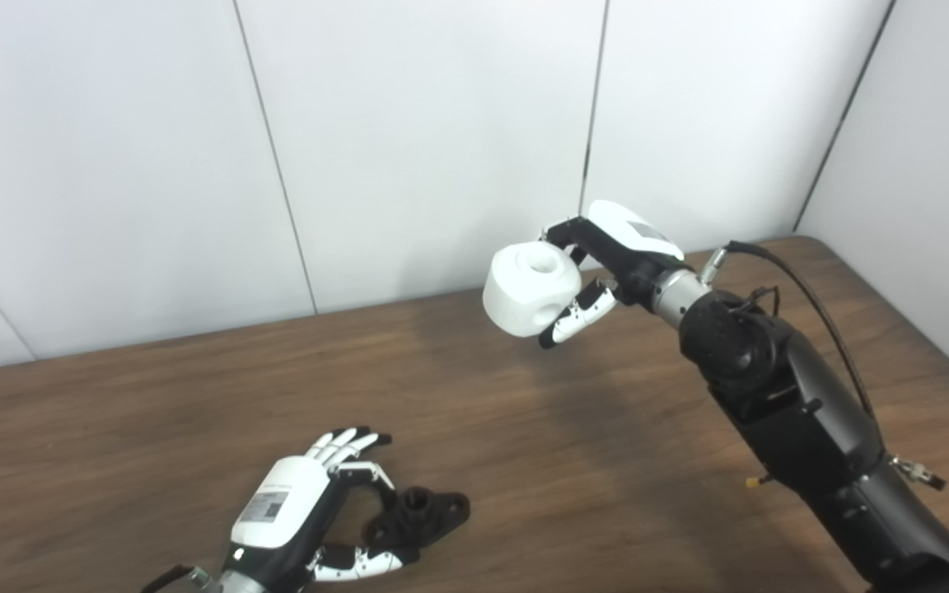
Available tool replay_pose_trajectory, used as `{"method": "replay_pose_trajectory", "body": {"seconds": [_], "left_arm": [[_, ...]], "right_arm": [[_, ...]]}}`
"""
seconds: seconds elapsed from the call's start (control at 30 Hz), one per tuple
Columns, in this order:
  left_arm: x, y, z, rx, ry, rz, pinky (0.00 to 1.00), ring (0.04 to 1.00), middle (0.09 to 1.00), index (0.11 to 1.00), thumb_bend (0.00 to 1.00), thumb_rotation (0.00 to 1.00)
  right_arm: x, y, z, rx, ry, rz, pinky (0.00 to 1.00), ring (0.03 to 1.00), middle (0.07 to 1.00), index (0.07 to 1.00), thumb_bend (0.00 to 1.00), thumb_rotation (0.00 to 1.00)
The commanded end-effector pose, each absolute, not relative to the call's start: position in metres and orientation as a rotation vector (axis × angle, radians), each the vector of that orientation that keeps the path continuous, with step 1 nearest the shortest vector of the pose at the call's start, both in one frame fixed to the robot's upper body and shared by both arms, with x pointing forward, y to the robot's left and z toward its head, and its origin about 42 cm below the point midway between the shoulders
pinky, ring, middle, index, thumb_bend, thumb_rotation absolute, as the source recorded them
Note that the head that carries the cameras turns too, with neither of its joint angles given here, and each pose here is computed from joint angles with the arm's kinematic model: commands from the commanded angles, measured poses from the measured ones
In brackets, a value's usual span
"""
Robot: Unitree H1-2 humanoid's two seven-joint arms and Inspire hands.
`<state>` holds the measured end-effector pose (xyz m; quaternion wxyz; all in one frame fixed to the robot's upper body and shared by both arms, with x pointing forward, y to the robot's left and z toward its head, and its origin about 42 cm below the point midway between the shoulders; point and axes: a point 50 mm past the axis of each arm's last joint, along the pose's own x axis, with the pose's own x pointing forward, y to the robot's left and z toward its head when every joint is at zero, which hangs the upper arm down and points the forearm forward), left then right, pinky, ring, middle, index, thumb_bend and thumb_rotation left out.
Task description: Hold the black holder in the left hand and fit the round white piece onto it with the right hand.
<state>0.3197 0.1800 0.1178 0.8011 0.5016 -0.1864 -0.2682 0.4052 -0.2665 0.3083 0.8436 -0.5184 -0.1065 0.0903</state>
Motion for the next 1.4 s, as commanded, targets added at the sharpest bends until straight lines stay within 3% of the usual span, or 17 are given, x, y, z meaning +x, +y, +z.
{"method": "replay_pose_trajectory", "body": {"seconds": [0.0,0.33,0.7,1.37], "left_arm": [[0.276,0.183,0.048,1.203,-0.126,-0.84,0.97,0.945,0.892,0.487,0.52,0.06],[0.281,0.174,0.048,1.194,-0.126,-0.839,0.98,0.945,0.9,0.487,0.52,0.06],[0.281,0.167,0.049,1.189,-0.138,-0.836,0.98,0.945,0.894,0.486,0.52,0.06],[0.28,0.158,0.048,1.174,-0.132,-0.838,0.99,0.951,0.892,0.485,0.52,0.06]], "right_arm": [[0.4,-0.258,0.344,-1.113,-0.357,0.183,0.65,0.746,0.747,0.481,0.52,0.13],[0.376,-0.224,0.339,-1.135,-0.427,0.338,0.59,0.725,0.74,0.48,0.52,0.13],[0.37,-0.204,0.331,-1.139,-0.466,0.435,0.62,0.721,0.73,0.48,0.52,0.13],[0.366,-0.175,0.296,-1.141,-0.416,0.595,0.64,0.733,0.747,0.48,0.52,0.13]]}}
